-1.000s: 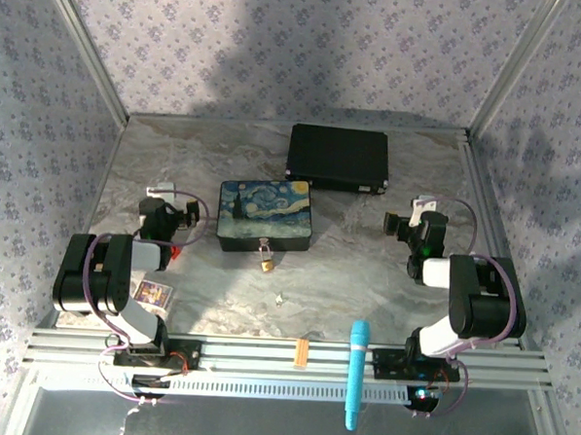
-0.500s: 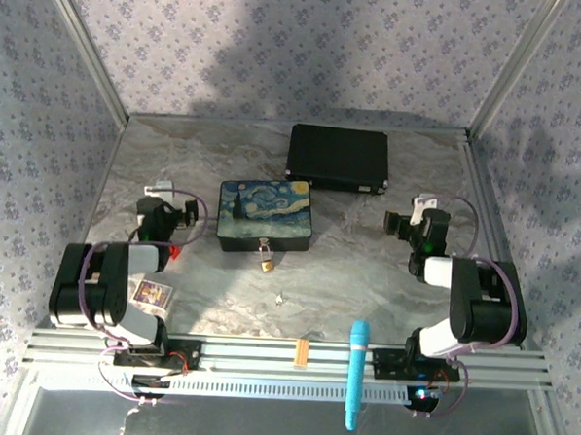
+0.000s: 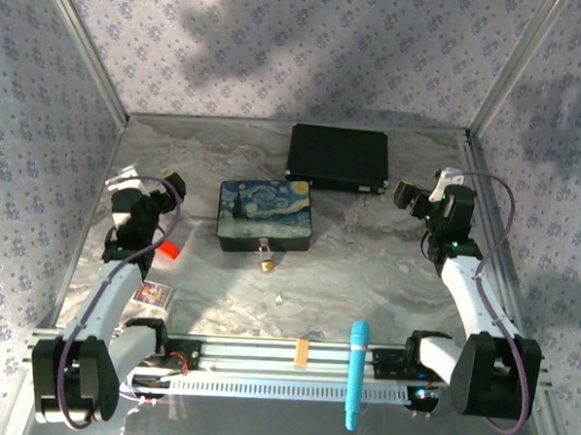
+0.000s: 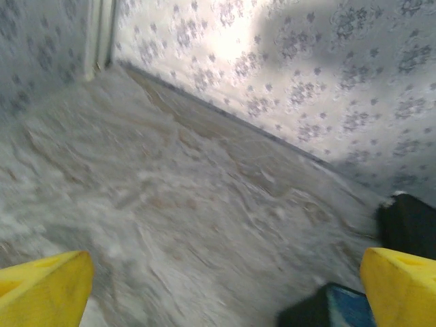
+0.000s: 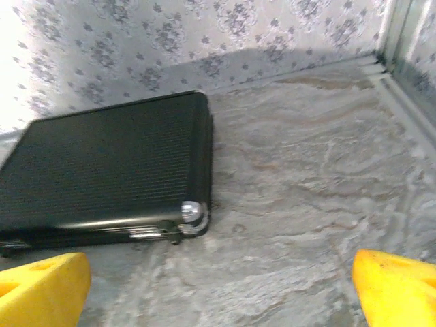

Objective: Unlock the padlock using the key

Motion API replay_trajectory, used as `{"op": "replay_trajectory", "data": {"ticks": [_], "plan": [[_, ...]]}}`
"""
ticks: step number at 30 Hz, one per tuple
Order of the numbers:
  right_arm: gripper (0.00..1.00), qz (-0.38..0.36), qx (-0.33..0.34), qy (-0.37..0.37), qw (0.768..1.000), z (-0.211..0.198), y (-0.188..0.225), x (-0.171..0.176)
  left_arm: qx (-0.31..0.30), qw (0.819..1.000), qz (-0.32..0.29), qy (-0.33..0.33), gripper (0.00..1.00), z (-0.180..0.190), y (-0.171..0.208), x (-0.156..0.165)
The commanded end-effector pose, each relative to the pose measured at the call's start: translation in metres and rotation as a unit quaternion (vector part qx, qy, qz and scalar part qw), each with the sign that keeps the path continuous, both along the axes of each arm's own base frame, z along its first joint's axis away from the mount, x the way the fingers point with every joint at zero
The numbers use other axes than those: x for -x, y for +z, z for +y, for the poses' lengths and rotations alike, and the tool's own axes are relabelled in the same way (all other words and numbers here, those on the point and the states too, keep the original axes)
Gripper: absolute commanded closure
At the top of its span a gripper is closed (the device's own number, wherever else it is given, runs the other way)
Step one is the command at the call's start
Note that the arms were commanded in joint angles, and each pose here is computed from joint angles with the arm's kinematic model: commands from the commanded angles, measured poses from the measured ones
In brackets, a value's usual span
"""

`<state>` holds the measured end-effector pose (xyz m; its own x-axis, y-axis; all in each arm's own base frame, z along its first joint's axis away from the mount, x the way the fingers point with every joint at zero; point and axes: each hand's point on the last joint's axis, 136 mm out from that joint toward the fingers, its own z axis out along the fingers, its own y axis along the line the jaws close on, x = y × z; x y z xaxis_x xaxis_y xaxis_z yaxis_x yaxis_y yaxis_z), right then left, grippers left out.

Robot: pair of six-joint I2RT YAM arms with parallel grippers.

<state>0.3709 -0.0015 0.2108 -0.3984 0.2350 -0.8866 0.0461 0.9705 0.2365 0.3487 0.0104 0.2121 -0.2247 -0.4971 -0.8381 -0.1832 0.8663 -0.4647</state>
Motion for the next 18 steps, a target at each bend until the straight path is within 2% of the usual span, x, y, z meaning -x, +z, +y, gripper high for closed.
{"op": "replay_trajectory", "data": {"ticks": [1,5,8,12,15,18], "plan": [[0.01,0.119,-0.099,0.050,0.987,0.039,-0.031,0.035,0.142,0.983,0.111,-0.045,0.00,-0.036,-0.031,0.021],[0.01,0.198,-0.116,0.084,0.970,0.078,-0.045,0.058,0.143,0.961,0.207,-0.117,0.00,-0.079,-0.048,0.046],[0.03,0.250,-0.086,0.114,0.958,0.114,-0.060,0.081,0.139,0.948,0.236,-0.163,0.00,-0.107,-0.054,0.065],[0.07,0.277,-0.060,0.151,0.947,0.168,-0.070,0.112,0.147,0.924,0.276,-0.222,0.00,-0.144,-0.067,0.093],[0.10,0.291,-0.043,0.185,0.938,0.210,-0.080,0.136,0.124,0.915,0.301,-0.237,0.00,-0.156,-0.075,0.112],[0.16,0.305,-0.035,0.210,0.928,0.247,-0.096,0.157,0.140,0.907,0.306,-0.254,0.00,-0.171,-0.082,0.125]]}}
